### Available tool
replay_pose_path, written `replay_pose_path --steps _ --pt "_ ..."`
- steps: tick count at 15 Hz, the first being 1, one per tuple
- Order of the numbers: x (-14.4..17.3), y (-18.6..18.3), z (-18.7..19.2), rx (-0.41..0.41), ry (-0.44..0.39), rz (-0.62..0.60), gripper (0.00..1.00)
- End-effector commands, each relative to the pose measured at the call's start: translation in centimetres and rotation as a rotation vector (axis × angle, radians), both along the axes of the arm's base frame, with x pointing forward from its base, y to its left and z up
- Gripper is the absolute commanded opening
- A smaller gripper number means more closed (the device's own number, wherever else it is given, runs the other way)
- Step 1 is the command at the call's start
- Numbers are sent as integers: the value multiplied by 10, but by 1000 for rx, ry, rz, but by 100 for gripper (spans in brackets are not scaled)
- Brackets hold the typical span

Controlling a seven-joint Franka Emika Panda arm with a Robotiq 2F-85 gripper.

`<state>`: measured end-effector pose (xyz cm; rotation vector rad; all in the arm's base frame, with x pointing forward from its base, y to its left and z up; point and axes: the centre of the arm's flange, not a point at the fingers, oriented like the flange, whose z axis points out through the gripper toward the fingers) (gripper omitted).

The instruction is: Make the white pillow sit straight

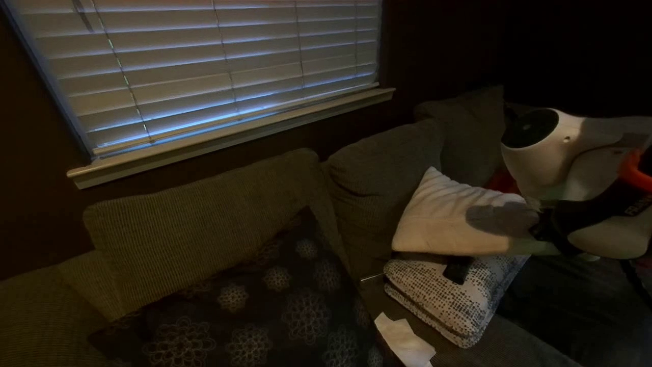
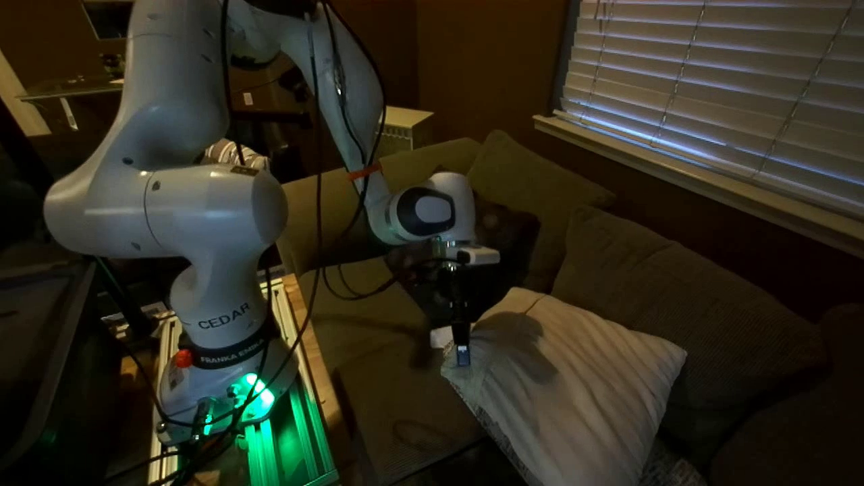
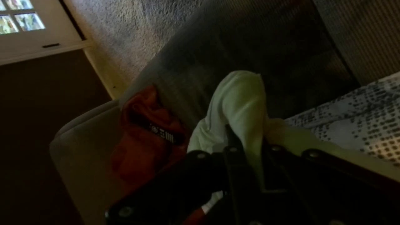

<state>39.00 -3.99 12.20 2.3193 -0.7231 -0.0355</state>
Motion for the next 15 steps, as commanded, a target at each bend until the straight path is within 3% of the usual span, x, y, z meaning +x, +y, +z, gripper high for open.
replay_pose_path --steps 1,7,9,10,11,14,15 --pt "-3 5 48 -105 -75 14 3" --pt "12 -25 89 -213 -179 -52 3" --pt "21 -33 93 -185 -143 -86 3" --pt "11 -29 83 -176 -155 -59 3" --pt "11 -31 83 -176 -152 -65 12" --pt "10 -30 80 -175 -144 -62 12" --pt "10 -30 80 -175 -143 -61 3"
